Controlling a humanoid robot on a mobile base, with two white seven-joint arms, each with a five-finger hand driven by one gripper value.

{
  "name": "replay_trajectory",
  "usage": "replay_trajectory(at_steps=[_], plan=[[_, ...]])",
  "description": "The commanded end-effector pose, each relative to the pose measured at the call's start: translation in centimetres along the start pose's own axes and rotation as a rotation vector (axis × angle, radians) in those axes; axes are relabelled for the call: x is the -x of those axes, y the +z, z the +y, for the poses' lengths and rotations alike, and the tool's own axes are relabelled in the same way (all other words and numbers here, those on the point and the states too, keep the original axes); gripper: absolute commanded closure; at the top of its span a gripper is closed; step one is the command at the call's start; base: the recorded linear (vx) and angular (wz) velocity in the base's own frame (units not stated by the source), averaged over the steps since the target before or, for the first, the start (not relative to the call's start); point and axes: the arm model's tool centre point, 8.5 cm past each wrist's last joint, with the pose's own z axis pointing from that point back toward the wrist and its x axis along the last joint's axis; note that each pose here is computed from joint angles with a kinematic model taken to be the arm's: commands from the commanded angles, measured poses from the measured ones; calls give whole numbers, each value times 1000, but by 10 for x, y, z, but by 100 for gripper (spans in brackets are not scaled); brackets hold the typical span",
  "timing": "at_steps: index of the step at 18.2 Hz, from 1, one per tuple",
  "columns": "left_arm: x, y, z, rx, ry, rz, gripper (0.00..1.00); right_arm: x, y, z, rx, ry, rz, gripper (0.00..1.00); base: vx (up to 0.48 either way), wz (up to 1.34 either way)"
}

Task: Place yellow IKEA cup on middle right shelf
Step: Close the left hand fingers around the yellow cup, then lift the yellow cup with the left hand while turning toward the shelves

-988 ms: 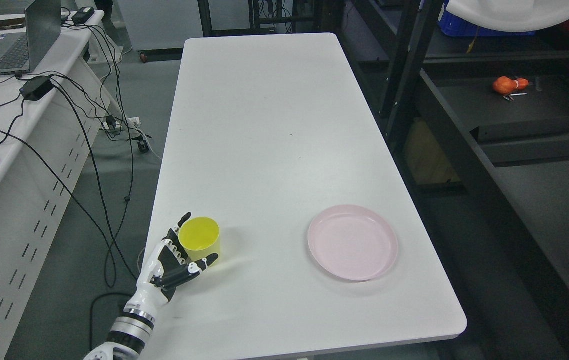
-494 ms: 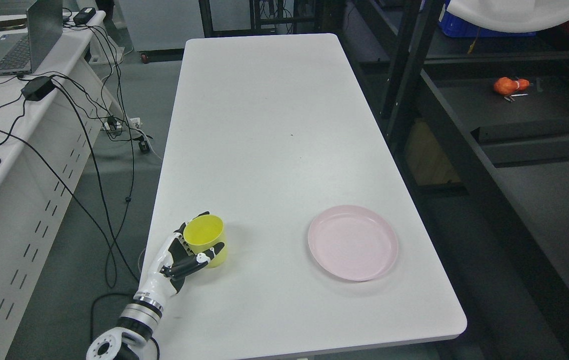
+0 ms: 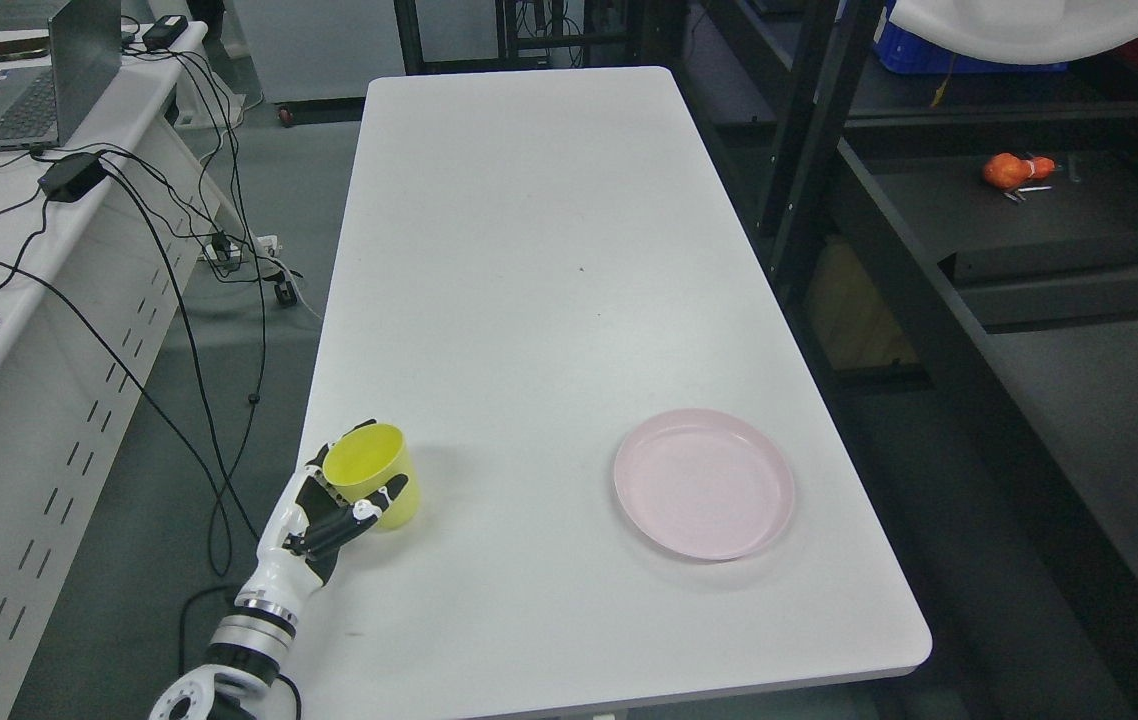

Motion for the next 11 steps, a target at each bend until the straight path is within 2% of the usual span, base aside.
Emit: replay_trajectory(at_steps=[1, 7, 11], plan=[[-52, 35, 14, -11, 74, -190, 100, 9, -1, -10, 13, -3, 15, 1, -3, 15], [-76, 49, 3, 49, 38, -330, 99, 9, -1, -10, 13, -3, 15, 1, -18, 3], [-74, 52, 1, 50, 35, -335, 98, 9, -1, -10, 13, -3, 15, 1, -72, -8]])
